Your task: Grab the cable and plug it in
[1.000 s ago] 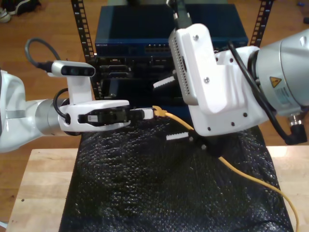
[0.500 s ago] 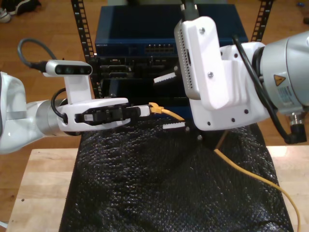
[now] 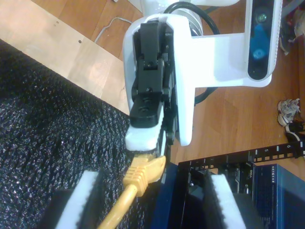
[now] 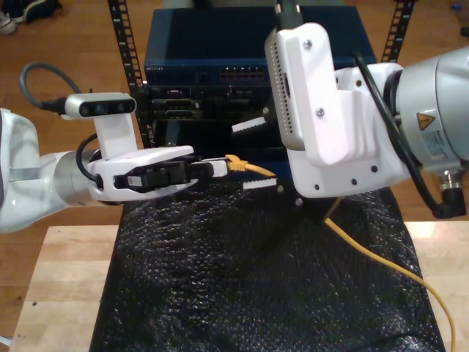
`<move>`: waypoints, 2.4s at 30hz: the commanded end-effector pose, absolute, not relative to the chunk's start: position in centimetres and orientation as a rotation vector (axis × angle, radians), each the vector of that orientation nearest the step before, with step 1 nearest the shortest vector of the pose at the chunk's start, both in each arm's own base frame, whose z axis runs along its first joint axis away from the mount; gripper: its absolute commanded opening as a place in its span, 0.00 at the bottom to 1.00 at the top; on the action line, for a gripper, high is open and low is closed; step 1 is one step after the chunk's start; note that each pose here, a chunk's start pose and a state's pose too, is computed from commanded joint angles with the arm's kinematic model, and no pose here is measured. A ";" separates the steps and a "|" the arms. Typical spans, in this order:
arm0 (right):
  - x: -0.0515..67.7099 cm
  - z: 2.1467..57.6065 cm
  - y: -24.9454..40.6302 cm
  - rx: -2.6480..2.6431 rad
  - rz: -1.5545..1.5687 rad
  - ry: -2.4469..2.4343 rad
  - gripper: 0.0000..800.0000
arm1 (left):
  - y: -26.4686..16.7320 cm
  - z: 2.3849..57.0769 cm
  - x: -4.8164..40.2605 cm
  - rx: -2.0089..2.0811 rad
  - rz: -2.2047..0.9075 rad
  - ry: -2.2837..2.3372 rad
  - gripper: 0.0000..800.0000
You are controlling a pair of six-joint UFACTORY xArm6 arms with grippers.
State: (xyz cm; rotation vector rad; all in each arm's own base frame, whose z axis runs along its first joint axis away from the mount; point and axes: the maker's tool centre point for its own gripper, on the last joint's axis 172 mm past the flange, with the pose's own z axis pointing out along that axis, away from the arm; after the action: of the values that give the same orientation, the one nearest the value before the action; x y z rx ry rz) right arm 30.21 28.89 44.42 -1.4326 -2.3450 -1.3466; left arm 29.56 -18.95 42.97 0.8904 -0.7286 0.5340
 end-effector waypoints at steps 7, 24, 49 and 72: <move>30.2 44.4 28.9 -1.433 -1.347 -2.345 0.47 | -19.0 43.0 29.6 0.890 0.535 -0.729 0.02; 29.5 44.9 29.7 -1.421 -1.364 -2.254 0.35 | -18.8 43.2 29.2 0.876 0.519 -0.726 0.01; 29.6 44.7 29.7 -1.426 -1.358 -2.253 0.32 | -18.6 43.6 29.2 0.858 0.490 -0.702 0.01; 29.5 44.6 29.7 -1.426 -1.357 -2.248 0.20 | -18.5 43.8 29.1 0.850 0.485 -0.705 0.01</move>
State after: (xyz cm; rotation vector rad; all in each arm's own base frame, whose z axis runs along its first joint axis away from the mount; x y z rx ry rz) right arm 29.48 29.66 44.57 -1.4263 -2.2480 -1.3575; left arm 29.05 -18.52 43.76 0.8503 -0.7047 0.4854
